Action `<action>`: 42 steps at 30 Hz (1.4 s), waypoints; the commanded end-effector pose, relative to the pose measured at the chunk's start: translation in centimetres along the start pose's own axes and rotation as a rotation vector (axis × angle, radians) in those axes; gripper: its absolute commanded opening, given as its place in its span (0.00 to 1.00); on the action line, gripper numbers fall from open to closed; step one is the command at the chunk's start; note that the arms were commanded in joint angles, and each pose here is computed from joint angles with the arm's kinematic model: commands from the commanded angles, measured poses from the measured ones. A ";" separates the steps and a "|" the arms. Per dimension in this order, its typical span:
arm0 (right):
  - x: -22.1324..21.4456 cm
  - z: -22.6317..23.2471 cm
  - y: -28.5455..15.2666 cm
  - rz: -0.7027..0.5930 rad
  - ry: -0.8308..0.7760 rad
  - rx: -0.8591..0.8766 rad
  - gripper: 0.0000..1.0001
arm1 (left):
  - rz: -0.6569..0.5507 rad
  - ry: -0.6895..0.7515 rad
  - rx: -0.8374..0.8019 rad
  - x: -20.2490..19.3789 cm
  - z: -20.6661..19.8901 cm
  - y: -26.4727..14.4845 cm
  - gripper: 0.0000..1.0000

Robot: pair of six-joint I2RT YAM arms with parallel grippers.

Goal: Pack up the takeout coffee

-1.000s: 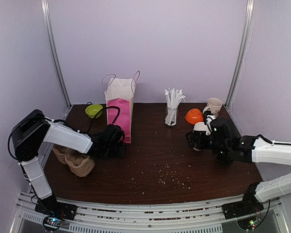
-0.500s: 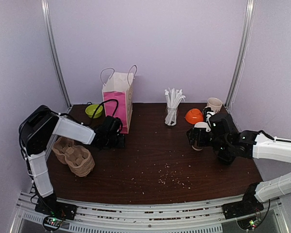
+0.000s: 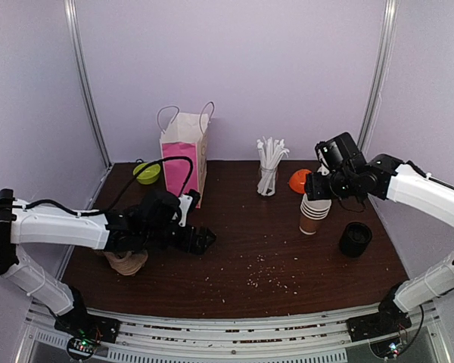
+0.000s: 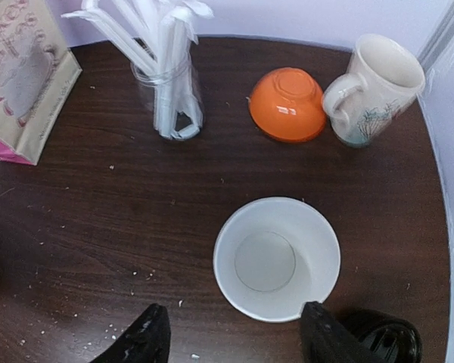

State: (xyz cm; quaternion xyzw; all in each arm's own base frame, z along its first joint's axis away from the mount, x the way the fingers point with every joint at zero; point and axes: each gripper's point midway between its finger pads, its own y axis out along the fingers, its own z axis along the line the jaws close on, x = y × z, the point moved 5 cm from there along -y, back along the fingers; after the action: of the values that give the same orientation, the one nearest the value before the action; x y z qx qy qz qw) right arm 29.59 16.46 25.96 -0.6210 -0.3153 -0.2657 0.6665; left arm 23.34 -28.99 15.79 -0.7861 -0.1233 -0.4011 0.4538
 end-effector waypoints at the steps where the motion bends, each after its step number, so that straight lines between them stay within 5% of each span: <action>1: -1.8 -1.4 1.2 0.174 -0.085 -0.027 0.55 | 0.004 0.060 -0.085 -0.4 -2.1 -2.3 0.91; 6: -1.7 -0.2 3.0 0.227 -0.099 0.026 0.53 | -0.076 0.098 -0.090 1.9 -2.5 -4.5 0.90; 16: -1.8 0.2 5.9 0.278 -0.139 -0.019 0.50 | -0.048 0.070 -0.089 0.6 -2.0 -4.0 0.88; 29: -2.7 0.3 7.0 0.341 -0.171 -0.020 0.16 | -0.021 0.040 -0.086 -0.6 -1.6 -3.2 0.86; 38: -3.0 0.1 7.1 0.363 -0.196 -0.033 0.00 | -0.024 0.044 -0.082 -0.6 -1.6 -3.2 0.86; 42: -2.3 0.0 6.6 0.348 -0.198 -0.046 0.00 | -0.025 0.041 -0.081 -0.5 -1.6 -3.2 0.86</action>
State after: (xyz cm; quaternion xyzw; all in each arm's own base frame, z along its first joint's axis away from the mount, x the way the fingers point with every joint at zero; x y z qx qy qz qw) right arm 32.79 17.32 19.05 -0.6927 -0.2628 -0.0916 0.6654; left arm 20.04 -28.15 17.64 -0.7913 -0.0962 -0.4248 0.4291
